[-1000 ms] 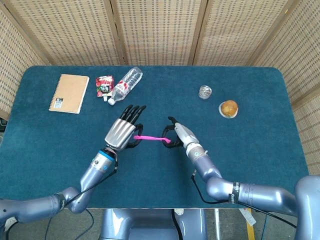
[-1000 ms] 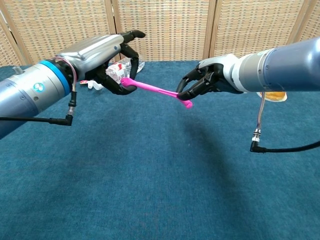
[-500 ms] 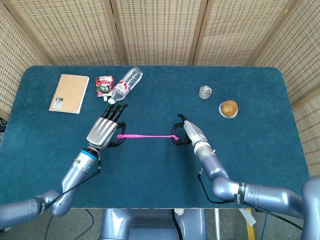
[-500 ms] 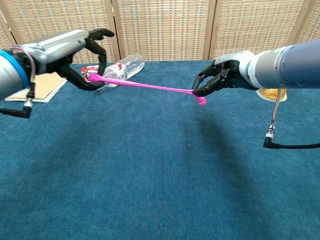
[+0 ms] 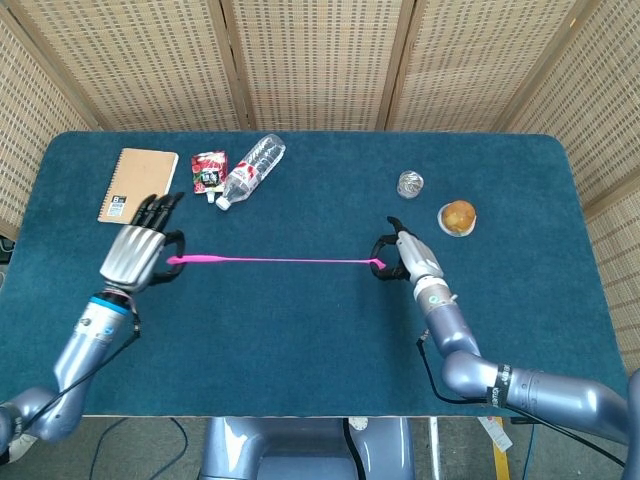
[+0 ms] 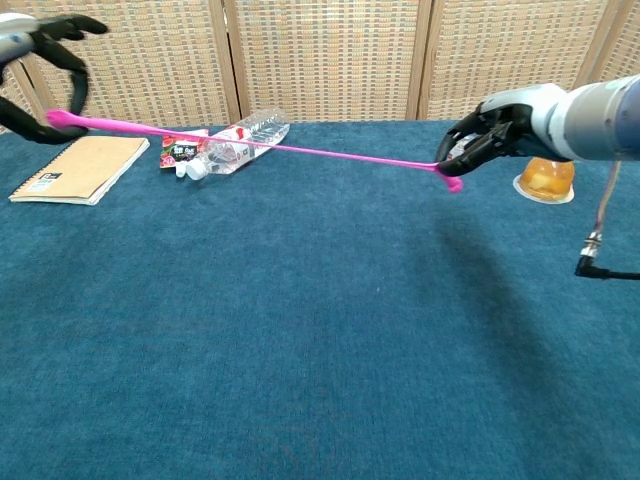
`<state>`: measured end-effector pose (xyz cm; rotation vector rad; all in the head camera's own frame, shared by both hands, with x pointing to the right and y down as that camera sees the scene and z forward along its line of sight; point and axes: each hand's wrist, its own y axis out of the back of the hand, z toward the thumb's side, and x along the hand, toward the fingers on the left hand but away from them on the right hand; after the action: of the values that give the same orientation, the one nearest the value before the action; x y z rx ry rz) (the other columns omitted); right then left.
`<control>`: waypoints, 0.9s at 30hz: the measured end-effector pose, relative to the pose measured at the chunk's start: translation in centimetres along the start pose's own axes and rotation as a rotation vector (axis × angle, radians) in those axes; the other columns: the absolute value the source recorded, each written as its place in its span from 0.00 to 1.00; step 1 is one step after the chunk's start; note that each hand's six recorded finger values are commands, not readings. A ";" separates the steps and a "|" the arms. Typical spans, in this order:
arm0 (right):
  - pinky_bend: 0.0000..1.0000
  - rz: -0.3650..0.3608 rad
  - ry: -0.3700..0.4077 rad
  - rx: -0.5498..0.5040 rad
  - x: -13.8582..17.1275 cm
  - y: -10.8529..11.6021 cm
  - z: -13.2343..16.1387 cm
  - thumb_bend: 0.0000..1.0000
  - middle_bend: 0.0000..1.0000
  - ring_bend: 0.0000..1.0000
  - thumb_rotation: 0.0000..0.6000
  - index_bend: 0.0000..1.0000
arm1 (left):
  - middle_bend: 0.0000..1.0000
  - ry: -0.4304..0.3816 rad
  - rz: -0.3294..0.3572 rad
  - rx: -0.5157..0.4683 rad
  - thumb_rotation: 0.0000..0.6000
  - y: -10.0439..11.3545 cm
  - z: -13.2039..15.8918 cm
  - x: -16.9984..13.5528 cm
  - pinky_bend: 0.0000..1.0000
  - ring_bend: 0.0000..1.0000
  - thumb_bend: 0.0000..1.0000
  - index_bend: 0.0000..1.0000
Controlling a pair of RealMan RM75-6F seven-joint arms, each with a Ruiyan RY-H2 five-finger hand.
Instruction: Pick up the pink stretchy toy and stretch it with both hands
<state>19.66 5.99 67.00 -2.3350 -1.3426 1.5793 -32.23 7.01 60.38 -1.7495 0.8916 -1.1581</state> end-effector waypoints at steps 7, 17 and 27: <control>0.00 -0.049 -0.023 0.022 0.8 2.4 -2.1 0.58 0.05 0.00 1.00 0.72 | 0.00 0.120 0.028 0.011 1.00 1.7 -5.4 -0.9 0.00 0.00 0.56 0.87; 0.00 -0.132 -0.021 0.162 2.8 5.7 -5.7 0.58 0.06 0.00 1.00 0.72 | 0.00 0.304 0.042 -0.039 1.00 2.2 -13.2 -1.9 0.00 0.00 0.57 0.87; 0.00 -0.224 -0.024 0.350 7.0 9.4 -11.6 0.58 0.06 0.00 1.00 0.72 | 0.00 0.438 0.063 -0.054 1.00 2.1 -20.1 -4.4 0.00 0.00 0.57 0.87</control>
<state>35.26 9.53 63.21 -1.8994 -1.1689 1.6223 -52.75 4.96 61.45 -1.5192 1.2355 -1.5171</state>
